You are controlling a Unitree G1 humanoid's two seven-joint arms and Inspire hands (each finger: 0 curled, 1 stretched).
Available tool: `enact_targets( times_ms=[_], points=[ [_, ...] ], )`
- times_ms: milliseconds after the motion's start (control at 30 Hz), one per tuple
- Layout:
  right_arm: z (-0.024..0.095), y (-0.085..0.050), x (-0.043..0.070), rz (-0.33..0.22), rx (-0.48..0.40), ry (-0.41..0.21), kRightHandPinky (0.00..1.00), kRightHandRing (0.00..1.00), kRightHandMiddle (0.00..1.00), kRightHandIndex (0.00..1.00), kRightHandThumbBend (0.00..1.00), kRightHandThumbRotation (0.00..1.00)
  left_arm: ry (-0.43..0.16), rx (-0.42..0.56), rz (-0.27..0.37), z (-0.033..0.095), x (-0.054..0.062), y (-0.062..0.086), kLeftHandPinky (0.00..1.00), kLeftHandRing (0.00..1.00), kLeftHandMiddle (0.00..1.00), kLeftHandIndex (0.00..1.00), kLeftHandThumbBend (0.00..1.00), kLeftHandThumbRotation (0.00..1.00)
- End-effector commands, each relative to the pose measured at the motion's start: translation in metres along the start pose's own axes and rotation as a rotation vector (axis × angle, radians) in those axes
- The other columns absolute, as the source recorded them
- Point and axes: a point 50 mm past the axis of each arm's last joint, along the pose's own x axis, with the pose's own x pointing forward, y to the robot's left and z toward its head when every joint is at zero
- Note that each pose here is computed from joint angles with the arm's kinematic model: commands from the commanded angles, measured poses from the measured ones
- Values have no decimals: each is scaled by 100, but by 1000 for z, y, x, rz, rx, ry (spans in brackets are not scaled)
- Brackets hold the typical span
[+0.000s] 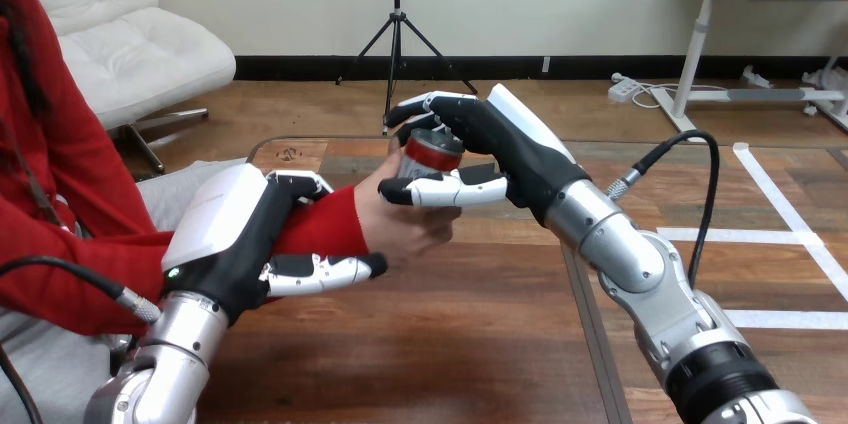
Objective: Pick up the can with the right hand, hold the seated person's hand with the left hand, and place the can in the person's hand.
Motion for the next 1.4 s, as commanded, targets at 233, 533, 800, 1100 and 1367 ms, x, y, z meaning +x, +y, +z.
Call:
enact_targets(
  times_ms=[233,533,800,1100,1367],
  points=[
    [2,-7,-5,-13,37,-19,67,78,81,83,99,100,-197,-95,80,36,15,18,61,73,76,71,96,66],
    [-3,-9,-12,-22,65,-9,70,83,84,84,93,100,-182,-153,61,33,11,15,67,80,83,78,100,73],
    [-7,-10,-20,-38,47,-6,72,86,86,85,93,100,-172,-183,53,30,7,12,71,86,88,84,100,79],
    [-11,-8,-33,-74,52,-9,84,91,89,88,90,100,-167,-196,64,27,2,6,79,97,96,94,100,89],
    [-14,-8,-45,-111,75,-9,89,93,91,90,91,100,-150,-189,96,24,-2,-2,84,100,99,99,100,97]
  ],
)
